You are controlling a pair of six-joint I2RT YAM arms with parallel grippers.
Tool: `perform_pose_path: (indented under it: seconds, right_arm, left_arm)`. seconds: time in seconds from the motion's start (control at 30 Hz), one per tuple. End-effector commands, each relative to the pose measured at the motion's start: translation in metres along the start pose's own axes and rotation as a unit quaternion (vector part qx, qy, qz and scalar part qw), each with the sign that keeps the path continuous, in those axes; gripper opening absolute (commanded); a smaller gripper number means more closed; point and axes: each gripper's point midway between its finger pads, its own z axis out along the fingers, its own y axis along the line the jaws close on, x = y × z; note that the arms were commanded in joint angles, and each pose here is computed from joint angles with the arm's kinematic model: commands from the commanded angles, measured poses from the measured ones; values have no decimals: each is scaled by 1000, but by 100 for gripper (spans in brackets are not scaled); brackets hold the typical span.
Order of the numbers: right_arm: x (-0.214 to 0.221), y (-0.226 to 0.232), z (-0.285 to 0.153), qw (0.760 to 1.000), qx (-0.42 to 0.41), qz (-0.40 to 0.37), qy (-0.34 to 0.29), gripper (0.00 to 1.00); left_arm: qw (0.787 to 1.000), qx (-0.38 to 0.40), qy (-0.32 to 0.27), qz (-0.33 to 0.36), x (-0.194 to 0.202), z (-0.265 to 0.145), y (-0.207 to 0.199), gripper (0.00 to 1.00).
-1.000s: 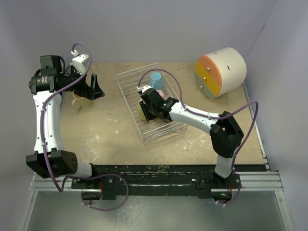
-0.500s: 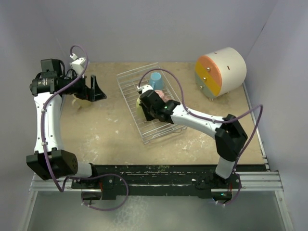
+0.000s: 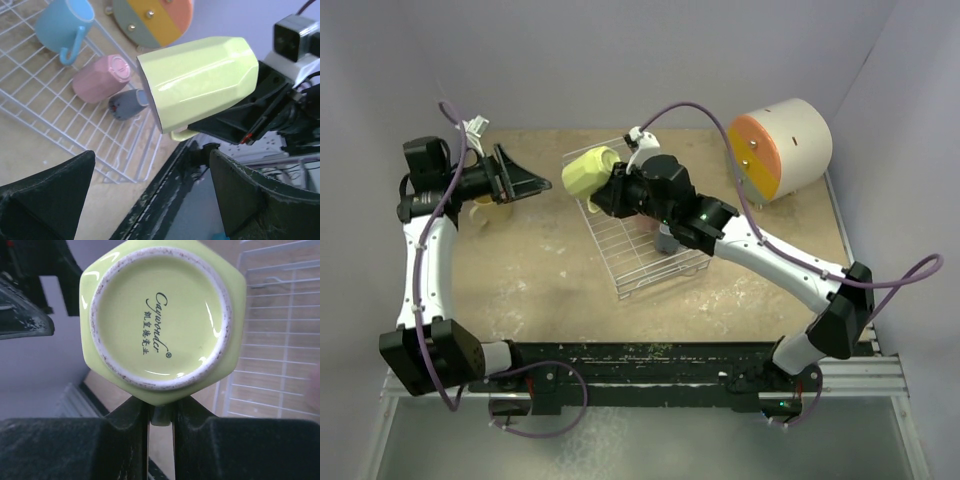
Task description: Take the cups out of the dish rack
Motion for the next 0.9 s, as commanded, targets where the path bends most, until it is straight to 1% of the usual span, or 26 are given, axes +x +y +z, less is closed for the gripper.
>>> perform_pose_path:
  seconds: [0.0, 0.1, 0.17, 0.27, 0.43, 0.57, 0.7, 0.87]
  right_arm:
    - [-65, 69, -27, 975, -158, 112, -109, 0]
    - [-82, 79, -34, 962, -188, 130, -146, 0]
    - [-86, 86, -34, 958, -203, 136, -150, 0]
    - [-93, 94, -34, 952, -222, 143, -157, 0]
    - [-100, 103, -40, 939, -253, 157, -170, 0]
    - [-95, 110, -47, 930, -283, 172, -161, 0]
    - [-96, 115, -38, 926, -294, 175, -163, 0]
    - [-92, 120, -27, 919, -312, 187, -153, 0]
  left_arm:
    - [991, 120, -50, 19, -24, -17, -68, 99]
    - [989, 129, -67, -7, -37, -18, -75, 99]
    - [986, 144, -83, -18, -47, -19, -83, 99]
    - [978, 175, -102, -57, -54, -21, -94, 99]
    - [975, 189, -100, -66, -56, -20, -93, 99]
    - [973, 194, -105, -74, -55, -21, -94, 99]
    - [966, 215, -118, -82, -58, -25, -105, 99]
    - [960, 239, -119, -86, -58, -30, -123, 99]
